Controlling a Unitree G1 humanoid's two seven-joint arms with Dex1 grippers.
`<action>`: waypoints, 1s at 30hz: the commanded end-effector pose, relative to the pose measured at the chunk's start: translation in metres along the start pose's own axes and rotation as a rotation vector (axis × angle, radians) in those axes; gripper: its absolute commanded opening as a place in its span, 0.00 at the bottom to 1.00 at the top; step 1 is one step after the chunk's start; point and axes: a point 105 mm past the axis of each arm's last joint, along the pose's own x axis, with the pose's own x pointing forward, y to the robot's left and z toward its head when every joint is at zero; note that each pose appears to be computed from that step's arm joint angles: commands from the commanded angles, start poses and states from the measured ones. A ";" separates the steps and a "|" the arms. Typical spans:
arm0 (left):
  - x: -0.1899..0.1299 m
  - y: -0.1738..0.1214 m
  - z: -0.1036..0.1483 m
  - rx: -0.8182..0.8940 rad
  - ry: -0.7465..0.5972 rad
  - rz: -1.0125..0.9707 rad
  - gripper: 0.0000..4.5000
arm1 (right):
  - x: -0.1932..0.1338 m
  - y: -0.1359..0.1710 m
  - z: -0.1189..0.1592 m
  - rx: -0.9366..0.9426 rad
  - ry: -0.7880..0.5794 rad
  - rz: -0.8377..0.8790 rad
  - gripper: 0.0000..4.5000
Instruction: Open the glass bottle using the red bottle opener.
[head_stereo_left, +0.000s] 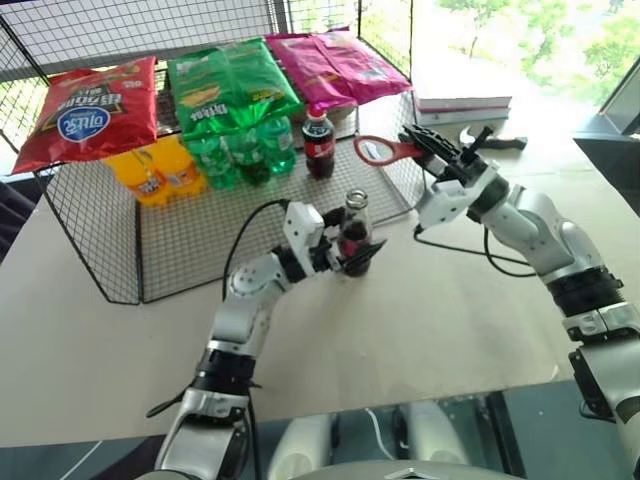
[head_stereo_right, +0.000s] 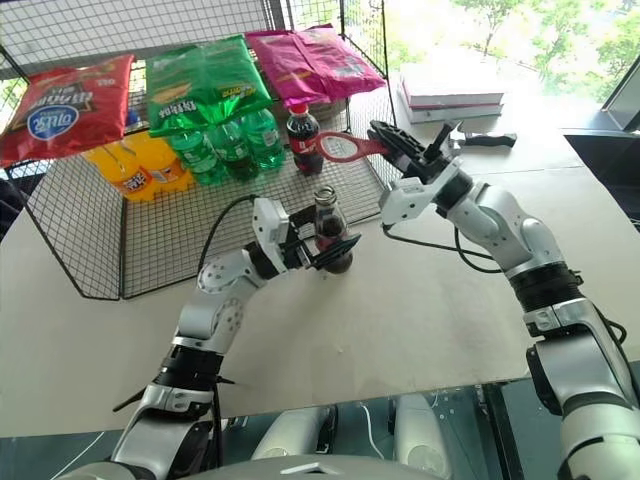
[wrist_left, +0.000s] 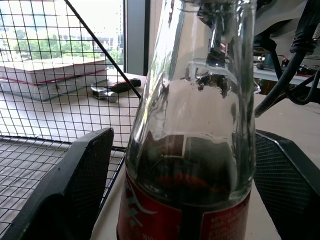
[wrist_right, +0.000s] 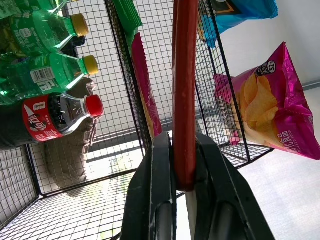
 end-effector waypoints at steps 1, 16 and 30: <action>-0.006 0.000 0.010 0.046 -0.021 0.000 0.93 | -0.003 -0.019 0.001 0.031 0.013 -0.089 0.00; -0.053 -0.010 -0.003 0.039 0.097 0.025 0.93 | -0.037 0.014 -0.011 0.431 0.195 -0.065 0.00; -0.113 -0.022 -0.013 -0.030 0.228 0.129 0.93 | -0.103 0.113 0.036 1.718 0.630 0.270 0.00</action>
